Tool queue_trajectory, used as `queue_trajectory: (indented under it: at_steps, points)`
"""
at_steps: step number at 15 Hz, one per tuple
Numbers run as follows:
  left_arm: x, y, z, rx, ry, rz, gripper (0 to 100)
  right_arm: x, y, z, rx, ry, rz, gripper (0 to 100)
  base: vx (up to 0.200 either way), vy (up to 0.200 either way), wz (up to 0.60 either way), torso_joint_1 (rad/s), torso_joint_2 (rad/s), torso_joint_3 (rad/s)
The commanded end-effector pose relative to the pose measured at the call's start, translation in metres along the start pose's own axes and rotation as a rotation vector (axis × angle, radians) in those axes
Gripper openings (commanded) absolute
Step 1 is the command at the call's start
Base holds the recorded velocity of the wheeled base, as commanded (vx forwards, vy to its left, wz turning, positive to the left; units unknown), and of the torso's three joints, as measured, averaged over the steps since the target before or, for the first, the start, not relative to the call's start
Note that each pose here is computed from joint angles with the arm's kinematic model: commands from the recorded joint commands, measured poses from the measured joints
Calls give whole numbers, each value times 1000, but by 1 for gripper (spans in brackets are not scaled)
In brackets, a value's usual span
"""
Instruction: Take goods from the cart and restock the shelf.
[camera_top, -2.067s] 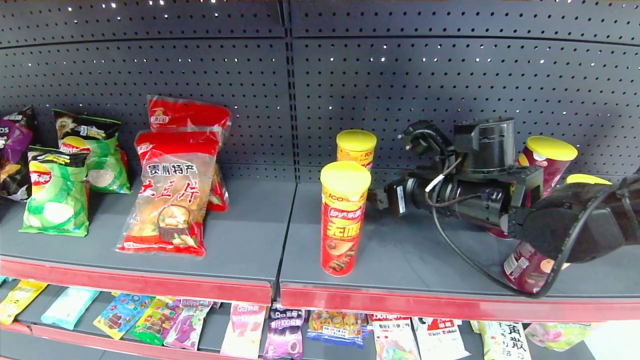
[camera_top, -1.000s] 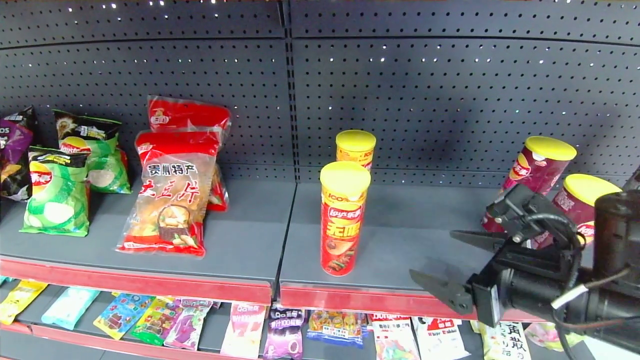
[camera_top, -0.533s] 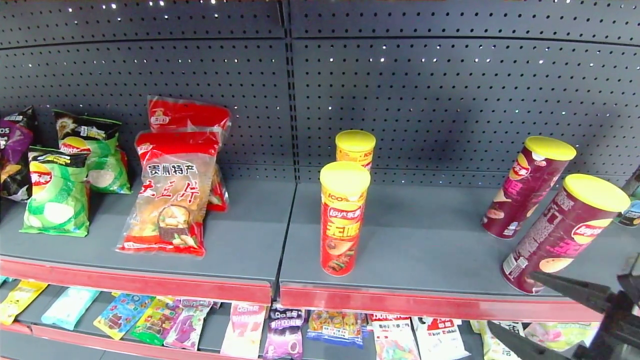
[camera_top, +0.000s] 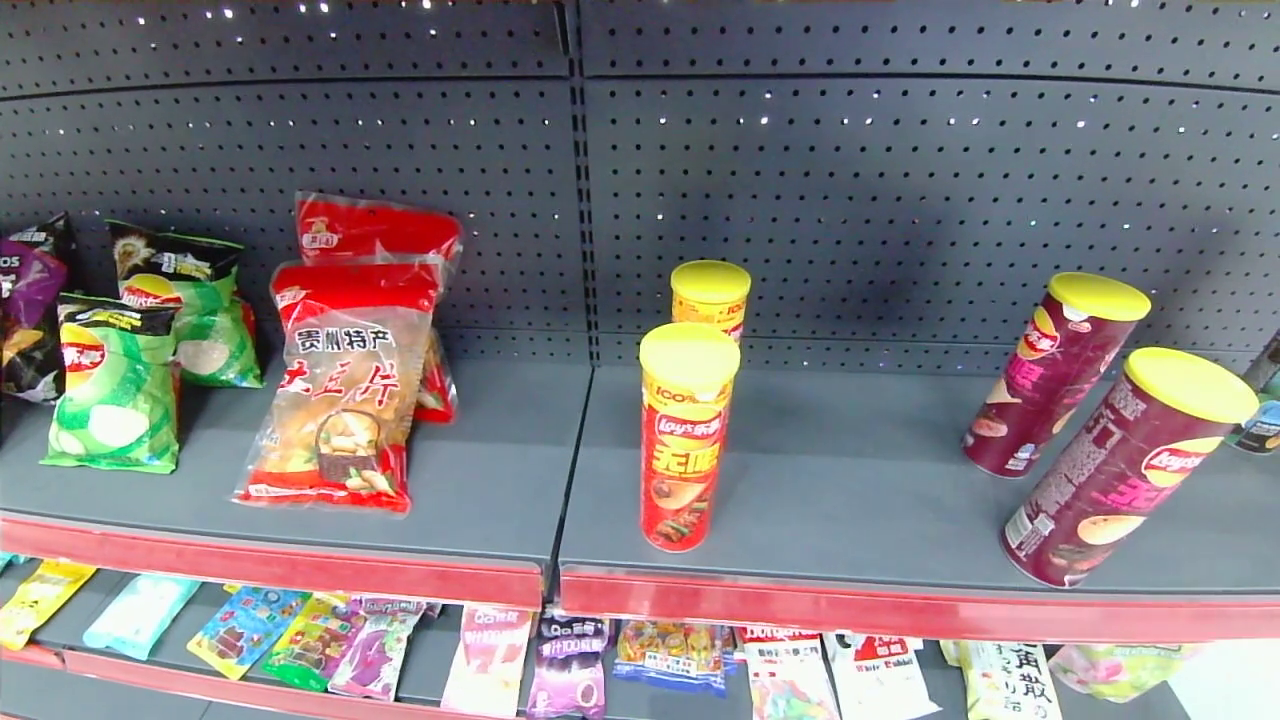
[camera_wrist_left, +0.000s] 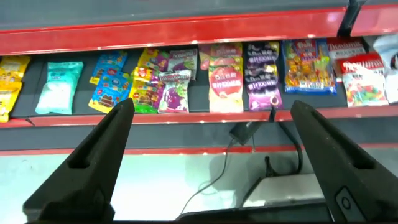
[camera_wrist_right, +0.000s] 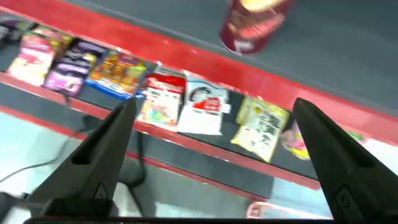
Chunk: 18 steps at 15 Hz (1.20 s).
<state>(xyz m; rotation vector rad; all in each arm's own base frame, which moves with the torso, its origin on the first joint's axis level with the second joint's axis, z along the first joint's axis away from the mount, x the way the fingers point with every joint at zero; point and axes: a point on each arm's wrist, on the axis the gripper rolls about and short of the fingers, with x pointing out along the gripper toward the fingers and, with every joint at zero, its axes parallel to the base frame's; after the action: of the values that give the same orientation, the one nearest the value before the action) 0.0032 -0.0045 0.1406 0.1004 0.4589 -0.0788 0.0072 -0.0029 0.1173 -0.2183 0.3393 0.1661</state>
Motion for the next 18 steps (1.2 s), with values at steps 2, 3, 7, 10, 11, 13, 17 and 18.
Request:
queue_trajectory:
  at_steps: [2, 3, 7, 10, 11, 13, 17, 18]
  points:
    - [6, 2, 5, -3, 25, -9, 100, -12, -2, -6, 13, -97, -31, 100, 0, 0, 0, 0, 0, 0]
    - [7, 3, 6, -1, 22, -11, 100, -12, -2, -7, 7, -97, -33, 100, 0, 0, 0, 0, 0, 0]
    - [17, 7, 17, 18, 17, -28, 100, -10, -1, -14, -56, -83, -38, 100, 0, 0, 0, 0, 0, 0]
    - [19, 7, 18, 17, 25, -30, 100, -9, 0, -17, -63, -81, -31, 100, 0, 0, -400, 3, 2, 5]
    - [20, 7, 17, 17, 26, -31, 100, -10, 0, -18, -63, -85, -28, 100, 0, 0, -600, 2, 2, -7]
    - [21, 7, 18, 18, 32, -37, 100, -9, 0, -20, -61, -87, -25, 100, 0, 0, -600, 5, 2, 10]
    - [22, 8, 18, 31, 37, -40, 100, -12, 2, -28, -50, -133, 33, 100, 0, 0, -150, 2, -1, -1]
    - [23, 8, 19, 34, 42, -47, 100, -11, 2, -30, -50, -138, 37, 100, 0, 0, 0, 0, 0, 0]
